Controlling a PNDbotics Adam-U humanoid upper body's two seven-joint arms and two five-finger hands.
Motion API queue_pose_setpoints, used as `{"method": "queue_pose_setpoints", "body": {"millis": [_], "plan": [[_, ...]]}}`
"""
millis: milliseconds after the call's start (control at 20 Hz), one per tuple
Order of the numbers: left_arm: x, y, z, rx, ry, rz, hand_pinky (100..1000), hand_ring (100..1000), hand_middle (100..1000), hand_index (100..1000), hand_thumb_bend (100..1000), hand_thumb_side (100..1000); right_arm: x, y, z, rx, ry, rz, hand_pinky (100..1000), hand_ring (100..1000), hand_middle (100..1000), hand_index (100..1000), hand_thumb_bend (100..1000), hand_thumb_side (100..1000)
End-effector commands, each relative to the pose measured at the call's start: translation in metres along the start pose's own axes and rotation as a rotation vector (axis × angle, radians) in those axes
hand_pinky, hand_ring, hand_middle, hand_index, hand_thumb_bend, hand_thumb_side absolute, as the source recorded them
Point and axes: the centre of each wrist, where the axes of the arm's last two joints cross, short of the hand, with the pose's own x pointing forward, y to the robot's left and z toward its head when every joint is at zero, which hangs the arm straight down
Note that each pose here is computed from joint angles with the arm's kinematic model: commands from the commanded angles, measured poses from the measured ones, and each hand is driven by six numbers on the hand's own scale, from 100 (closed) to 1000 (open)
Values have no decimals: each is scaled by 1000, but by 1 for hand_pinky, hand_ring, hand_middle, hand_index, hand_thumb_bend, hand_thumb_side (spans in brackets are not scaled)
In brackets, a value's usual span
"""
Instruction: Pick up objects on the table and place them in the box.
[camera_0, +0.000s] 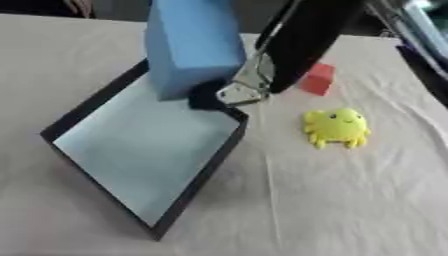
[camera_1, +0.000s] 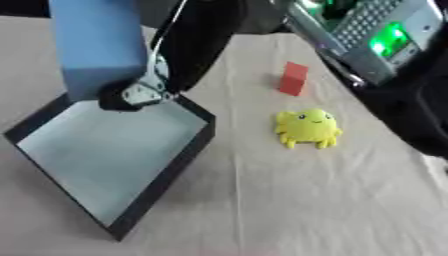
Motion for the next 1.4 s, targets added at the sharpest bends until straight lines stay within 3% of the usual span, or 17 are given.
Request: {"method": "queue_pose_setpoints", "body": {"millis": [50, 650, 1050, 1250, 1300, 1400], "plan": [[7, 0, -3, 1, -27, 2, 803, 587, 795, 779, 410, 663, -1, 5, -10, 25, 18, 19, 800, 620, 443, 629, 409, 174], [9, -4, -5, -2, -34, 18, 804, 587, 795, 779, 412, 663, -45, 52, -75, 119, 90, 47, 796, 622, 449, 630, 433, 188], [9, -6, -5, -3, -34, 25, 804, 586, 795, 779, 413, 663, -76, 77, -94, 113, 138, 107, 803, 647, 495, 675, 424, 178], [10, -6, -5, -4, -34, 27, 805, 586, 795, 779, 414, 663, -89, 88, -98, 158, 131, 136, 813, 702, 565, 740, 410, 157], [10, -6, -5, -4, -34, 28, 805, 586, 795, 779, 414, 663, -90, 90, -99, 170, 120, 145, 834, 759, 634, 801, 407, 151], [9, -6, -5, -4, -33, 28, 805, 586, 795, 779, 414, 663, -91, 90, -99, 201, 83, 174, 875, 832, 728, 876, 465, 308]]}}
